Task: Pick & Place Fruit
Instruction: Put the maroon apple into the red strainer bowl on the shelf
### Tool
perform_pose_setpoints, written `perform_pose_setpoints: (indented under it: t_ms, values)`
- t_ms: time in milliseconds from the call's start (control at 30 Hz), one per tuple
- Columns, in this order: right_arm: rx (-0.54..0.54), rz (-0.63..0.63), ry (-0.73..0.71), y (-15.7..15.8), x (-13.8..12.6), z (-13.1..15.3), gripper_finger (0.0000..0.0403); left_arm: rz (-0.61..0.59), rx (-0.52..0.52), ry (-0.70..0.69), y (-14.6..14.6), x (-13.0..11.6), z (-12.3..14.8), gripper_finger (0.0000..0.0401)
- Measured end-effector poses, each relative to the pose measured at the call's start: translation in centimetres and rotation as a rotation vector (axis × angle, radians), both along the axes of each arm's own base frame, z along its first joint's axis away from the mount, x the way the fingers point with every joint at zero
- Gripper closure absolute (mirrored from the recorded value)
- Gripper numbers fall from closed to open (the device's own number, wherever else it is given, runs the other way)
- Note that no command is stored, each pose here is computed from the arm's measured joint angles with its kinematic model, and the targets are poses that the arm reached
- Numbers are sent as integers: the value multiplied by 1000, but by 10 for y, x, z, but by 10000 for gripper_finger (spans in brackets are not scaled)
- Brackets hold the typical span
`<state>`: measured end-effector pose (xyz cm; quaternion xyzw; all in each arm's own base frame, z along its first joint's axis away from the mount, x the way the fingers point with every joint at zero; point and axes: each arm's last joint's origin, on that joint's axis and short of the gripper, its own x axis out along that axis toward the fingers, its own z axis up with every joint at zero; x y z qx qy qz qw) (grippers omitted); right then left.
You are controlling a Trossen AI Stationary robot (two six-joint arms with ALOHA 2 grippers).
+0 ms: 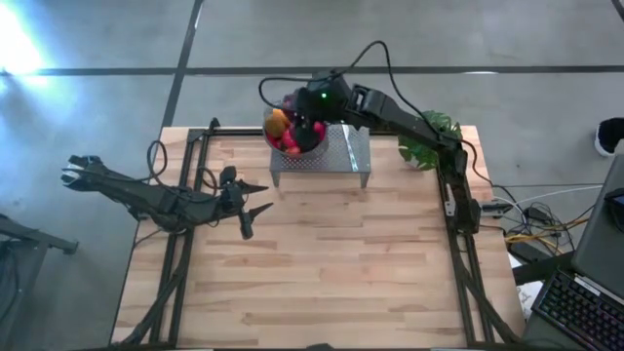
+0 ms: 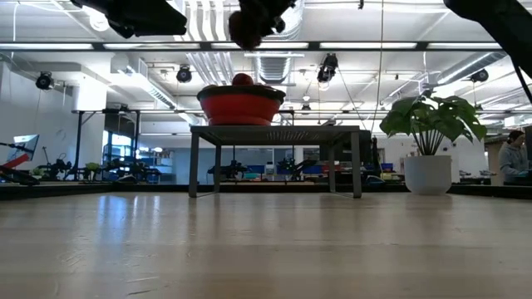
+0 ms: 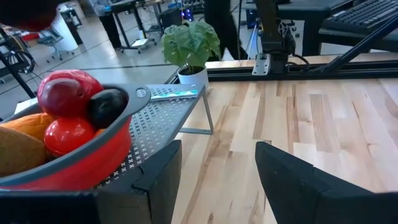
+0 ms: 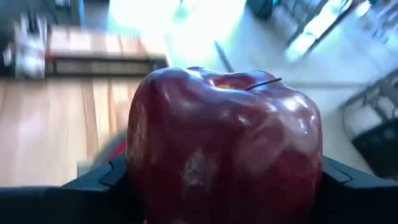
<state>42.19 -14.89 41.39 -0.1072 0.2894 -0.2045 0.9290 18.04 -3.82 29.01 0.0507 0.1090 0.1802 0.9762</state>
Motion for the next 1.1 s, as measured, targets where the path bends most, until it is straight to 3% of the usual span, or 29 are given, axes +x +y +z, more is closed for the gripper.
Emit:
perform_pose_setpoints:
  t_ms: [300, 500, 733, 1100]
  values:
    - [-59, 56, -208, -12, 13, 12, 120, -7, 26, -17, 0, 1, 3, 190]
    - [-20, 16, -190, -31, 12, 0, 133, -8, 26, -17, 0, 1, 3, 190]
    - [7, 14, -143, -45, 28, -29, 110, -7, 26, -17, 0, 1, 3, 190]
    - [32, -11, -71, -61, 37, -60, 127, -12, 54, 7, 0, 0, 2, 190]
